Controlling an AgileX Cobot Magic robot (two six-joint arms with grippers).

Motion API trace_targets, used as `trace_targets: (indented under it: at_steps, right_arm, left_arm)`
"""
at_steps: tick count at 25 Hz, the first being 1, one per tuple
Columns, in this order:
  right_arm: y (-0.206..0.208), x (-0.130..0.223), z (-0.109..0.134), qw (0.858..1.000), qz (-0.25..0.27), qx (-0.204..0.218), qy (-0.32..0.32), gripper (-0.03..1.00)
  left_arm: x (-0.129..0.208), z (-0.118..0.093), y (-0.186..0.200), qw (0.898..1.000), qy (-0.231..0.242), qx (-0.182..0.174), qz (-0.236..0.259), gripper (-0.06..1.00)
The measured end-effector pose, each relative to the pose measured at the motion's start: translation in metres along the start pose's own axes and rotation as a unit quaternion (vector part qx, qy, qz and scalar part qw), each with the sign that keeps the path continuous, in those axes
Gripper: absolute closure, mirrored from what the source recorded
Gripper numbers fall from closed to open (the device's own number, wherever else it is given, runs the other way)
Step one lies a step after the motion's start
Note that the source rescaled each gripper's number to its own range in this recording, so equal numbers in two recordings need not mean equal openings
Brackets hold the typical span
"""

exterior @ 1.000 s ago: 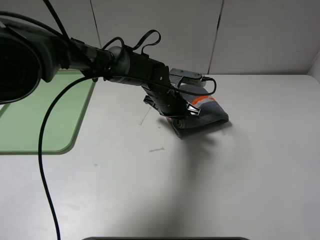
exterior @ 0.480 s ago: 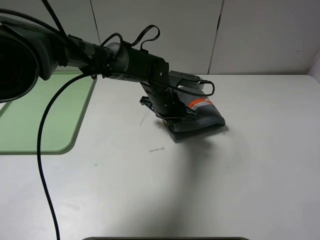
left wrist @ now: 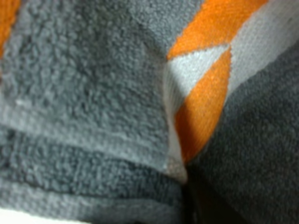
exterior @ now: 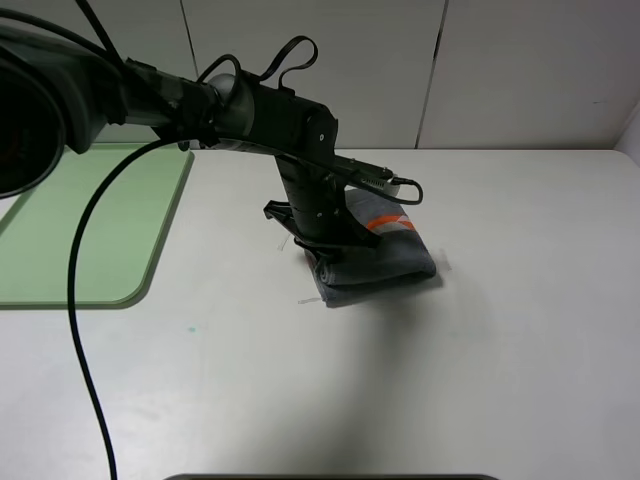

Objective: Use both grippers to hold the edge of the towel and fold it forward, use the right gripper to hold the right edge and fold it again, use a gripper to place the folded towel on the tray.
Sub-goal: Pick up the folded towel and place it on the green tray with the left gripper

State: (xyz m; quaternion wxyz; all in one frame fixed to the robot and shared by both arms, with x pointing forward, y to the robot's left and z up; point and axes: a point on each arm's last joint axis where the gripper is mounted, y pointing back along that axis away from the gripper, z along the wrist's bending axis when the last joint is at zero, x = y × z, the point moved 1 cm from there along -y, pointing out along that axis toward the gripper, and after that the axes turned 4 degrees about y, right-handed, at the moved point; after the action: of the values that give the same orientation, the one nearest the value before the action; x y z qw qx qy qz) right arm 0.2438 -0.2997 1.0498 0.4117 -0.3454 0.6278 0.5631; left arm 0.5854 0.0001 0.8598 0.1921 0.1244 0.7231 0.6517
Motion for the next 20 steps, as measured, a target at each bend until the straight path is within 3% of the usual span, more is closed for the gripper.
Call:
trace_targets:
  at_steps: [7,20]
  right_arm:
    - [0.0,0.0,0.0005,1.0,0.0,-0.002,-0.001,-0.03]
    - [0.0,0.0,0.0005,1.0,0.0,-0.002,-0.001,-0.03]
  left_arm:
    - [0.0093,0.0016,0.002,0.999,0.001,-0.009,0.049,0.82]
    - [0.0111,0.0013,0.0022,0.998,0.005,-0.008,0.058,0.79]
